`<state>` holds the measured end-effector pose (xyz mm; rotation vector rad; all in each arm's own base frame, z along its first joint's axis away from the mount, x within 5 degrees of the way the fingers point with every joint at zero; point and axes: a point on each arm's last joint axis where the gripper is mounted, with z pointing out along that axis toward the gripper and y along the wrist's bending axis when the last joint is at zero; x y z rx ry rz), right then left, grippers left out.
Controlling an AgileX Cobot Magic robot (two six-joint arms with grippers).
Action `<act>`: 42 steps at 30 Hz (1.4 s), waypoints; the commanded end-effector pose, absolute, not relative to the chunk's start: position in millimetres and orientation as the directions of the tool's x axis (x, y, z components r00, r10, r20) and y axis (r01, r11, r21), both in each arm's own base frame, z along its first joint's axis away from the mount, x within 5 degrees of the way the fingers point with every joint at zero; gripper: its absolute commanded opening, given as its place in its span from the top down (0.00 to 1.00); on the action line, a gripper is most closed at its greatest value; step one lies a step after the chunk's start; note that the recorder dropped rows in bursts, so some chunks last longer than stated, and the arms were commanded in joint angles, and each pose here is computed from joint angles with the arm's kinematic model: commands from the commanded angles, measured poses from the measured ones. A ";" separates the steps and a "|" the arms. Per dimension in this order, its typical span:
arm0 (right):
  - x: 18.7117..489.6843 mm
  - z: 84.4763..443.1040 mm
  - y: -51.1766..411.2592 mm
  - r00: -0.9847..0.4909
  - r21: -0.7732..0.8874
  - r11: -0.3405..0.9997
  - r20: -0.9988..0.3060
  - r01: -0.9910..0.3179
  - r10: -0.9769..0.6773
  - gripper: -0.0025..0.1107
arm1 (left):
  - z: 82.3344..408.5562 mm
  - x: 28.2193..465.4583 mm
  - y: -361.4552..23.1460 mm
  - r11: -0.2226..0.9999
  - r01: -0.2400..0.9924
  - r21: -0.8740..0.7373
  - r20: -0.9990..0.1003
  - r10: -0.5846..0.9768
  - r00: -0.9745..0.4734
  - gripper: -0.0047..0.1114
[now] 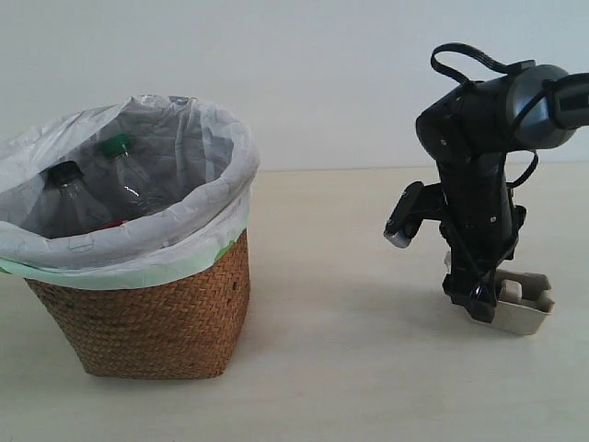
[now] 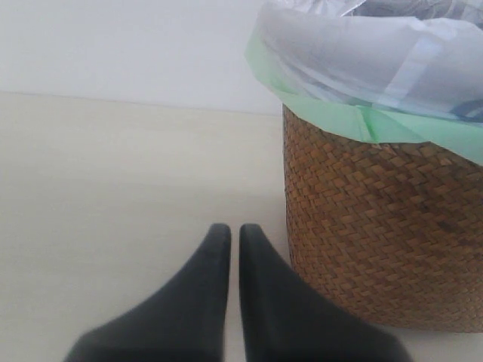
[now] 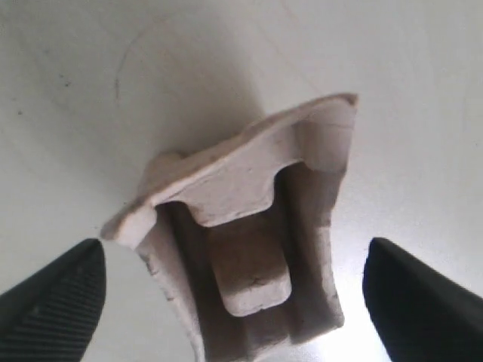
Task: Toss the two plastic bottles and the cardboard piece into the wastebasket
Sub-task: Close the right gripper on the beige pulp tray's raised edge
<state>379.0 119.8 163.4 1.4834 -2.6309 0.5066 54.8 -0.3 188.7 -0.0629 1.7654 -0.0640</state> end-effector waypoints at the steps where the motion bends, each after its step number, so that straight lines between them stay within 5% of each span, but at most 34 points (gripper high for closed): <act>1: 381.1 165.2 114.6 -0.528 -0.250 0.476 0.223 -0.843 -0.819 0.25 | 188.1 54.8 -0.1 0.997 -0.010 -0.079 -0.979 -0.079 -0.189 0.93; 36: 382.9 141.5 117.7 -0.509 -0.201 0.471 0.245 -0.859 -0.825 0.26 | 188.1 54.8 -0.1 0.997 -0.010 -0.079 -0.979 -0.079 -0.189 0.93; 42: 380.2 141.9 116.2 -0.511 -0.185 0.476 0.273 -0.860 -0.815 0.64 | 188.1 54.8 -0.1 0.997 -0.010 -0.079 -0.979 -0.079 -0.189 0.93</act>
